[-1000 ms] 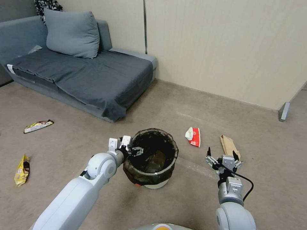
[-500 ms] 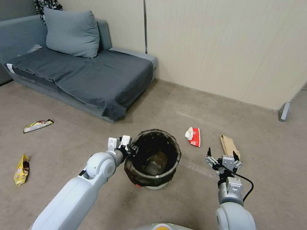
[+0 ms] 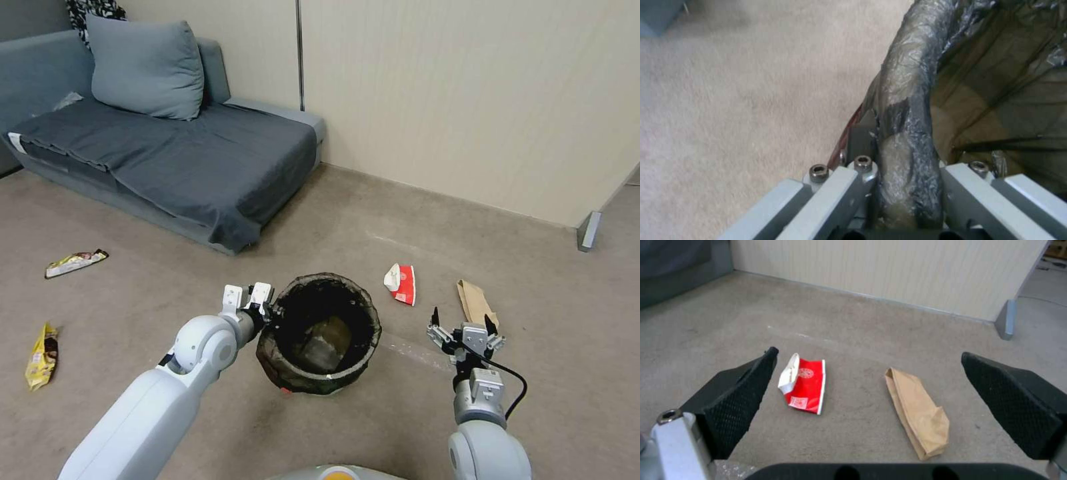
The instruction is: Pick up the trash bin, then pick up the garbage from the floor and place it into the trash bin.
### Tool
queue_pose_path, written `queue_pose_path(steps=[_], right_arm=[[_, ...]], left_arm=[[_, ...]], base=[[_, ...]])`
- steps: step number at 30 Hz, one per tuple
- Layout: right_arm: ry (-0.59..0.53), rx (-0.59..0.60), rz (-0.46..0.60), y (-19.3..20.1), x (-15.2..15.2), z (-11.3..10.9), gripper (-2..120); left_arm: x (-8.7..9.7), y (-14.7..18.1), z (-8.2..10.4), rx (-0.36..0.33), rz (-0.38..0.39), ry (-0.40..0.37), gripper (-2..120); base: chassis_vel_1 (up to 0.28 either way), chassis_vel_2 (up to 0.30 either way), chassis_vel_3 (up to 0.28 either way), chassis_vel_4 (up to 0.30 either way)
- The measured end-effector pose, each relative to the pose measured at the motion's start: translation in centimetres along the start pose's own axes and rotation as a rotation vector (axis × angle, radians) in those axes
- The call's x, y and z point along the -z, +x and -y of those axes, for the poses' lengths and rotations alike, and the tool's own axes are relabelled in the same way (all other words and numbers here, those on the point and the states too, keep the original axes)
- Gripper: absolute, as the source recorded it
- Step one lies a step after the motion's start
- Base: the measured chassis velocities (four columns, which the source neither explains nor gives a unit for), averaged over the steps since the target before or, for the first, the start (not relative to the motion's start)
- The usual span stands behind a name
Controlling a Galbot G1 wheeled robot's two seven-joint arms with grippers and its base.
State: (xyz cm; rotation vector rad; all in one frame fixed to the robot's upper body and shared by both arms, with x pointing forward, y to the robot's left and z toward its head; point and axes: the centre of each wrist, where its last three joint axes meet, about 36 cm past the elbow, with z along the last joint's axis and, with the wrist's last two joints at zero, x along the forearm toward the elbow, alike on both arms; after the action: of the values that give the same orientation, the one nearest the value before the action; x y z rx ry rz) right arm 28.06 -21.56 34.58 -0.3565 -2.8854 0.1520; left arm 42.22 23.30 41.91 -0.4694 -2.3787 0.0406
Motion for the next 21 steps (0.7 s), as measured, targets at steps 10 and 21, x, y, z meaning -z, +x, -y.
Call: queue_pose_path(steps=[10, 21], right_arm=[[-0.001, -0.002, -0.003, 0.0, -0.1, -0.1, 100], [0.002, -0.003, 0.000, 0.3, 0.2, 0.2, 100]], left_arm=[[2.3, 3.1, -0.1, -0.019, 0.094, -0.018, 1], [5.8, 11.5, 1.2, -0.015, 0.304, -0.100, 1]], base=[[0.000, 0.000, 0.000, 0.000], [0.000, 0.000, 0.000, 0.000]])
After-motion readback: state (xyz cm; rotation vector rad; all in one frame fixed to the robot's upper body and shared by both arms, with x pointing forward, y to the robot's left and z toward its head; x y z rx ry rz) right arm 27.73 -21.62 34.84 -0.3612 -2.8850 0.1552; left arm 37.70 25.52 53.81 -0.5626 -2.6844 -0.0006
